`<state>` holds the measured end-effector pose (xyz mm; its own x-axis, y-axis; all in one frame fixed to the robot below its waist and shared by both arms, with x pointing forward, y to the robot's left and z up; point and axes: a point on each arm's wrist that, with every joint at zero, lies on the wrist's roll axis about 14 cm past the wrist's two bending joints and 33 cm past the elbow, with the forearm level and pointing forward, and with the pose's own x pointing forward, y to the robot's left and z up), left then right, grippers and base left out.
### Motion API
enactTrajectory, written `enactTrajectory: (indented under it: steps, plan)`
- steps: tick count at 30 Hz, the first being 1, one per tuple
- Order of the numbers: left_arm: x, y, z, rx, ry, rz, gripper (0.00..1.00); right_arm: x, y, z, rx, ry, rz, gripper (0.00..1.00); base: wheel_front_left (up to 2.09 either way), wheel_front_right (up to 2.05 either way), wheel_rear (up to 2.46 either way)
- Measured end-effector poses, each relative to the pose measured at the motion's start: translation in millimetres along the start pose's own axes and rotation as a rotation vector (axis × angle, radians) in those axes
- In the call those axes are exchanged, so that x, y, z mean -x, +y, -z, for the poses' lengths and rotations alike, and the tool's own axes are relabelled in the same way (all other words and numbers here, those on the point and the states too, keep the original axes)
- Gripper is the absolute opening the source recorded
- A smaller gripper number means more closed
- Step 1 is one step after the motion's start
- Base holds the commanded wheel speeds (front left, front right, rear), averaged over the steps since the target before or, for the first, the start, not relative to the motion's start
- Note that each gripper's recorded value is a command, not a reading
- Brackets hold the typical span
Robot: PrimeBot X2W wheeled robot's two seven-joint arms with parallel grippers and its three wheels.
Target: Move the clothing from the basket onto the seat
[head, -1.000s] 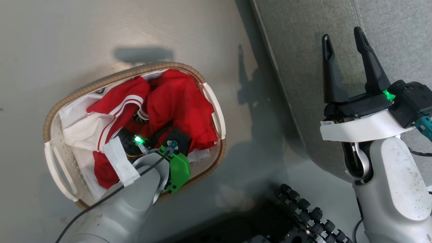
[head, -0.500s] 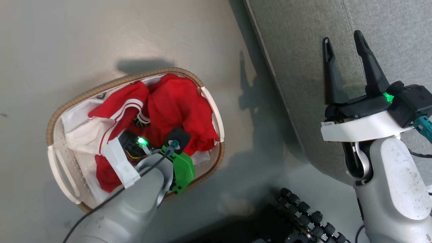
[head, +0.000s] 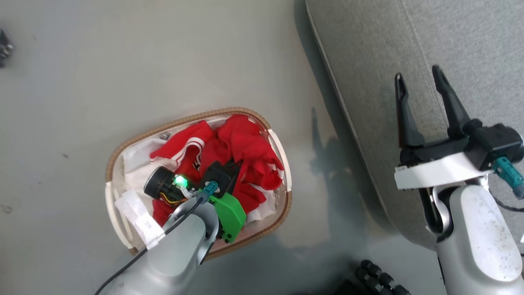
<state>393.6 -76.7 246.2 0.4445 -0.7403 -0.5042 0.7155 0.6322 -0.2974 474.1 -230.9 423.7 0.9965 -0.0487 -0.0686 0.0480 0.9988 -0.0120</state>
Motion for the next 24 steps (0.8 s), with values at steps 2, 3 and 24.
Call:
enactTrajectory:
  steps: [2,3,24]
  plan:
    - [7.6,0.3,-15.5,-0.009,-0.043,-0.01,0.0,5.5,0.8,-4.1,0.003,-0.003,-0.001,1.0,0.0,0.0,0.0]
    - [14.5,1.4,-34.5,-0.026,-0.093,-0.023,0.0,10.2,1.3,-9.7,0.006,-0.012,0.0,1.0,0.0,0.0,0.0]
    - [142.0,-13.9,-269.3,-0.624,-0.57,-0.14,0.0,78.5,32.3,-74.9,-0.016,-0.148,-0.078,1.0,0.0,0.0,0.0]
